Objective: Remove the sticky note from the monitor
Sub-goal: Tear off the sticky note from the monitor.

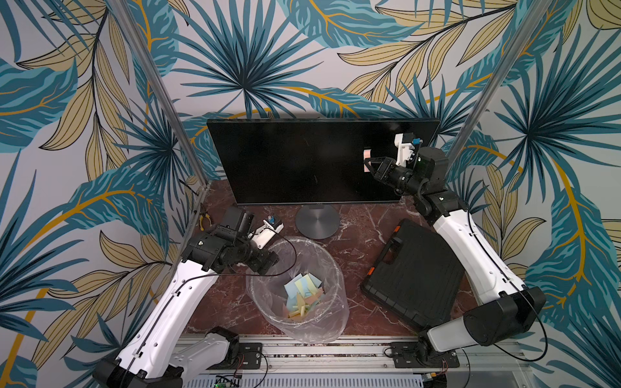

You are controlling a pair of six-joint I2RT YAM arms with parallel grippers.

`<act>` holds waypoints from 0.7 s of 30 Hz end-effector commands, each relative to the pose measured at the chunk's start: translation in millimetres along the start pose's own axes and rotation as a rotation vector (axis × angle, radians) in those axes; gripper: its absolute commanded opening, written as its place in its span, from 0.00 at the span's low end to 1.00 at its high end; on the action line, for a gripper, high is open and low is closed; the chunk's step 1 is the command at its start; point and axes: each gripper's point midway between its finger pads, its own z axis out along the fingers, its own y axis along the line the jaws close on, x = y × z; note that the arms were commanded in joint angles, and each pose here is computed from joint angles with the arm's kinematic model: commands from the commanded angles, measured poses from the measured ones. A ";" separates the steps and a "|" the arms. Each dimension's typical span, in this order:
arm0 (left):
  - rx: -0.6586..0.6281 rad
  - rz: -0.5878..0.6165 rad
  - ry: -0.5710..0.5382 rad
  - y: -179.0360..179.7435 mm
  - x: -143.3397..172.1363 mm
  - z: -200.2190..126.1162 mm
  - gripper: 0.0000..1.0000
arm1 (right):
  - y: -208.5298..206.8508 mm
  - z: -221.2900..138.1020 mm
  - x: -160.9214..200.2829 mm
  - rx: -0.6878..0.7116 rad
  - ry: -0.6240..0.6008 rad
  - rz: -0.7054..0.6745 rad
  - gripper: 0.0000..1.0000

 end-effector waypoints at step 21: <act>0.006 0.017 -0.077 -6.3 -12.8 -20.6 0.89 | 55.3 -52.4 -8.7 -0.143 -0.029 0.006 0.00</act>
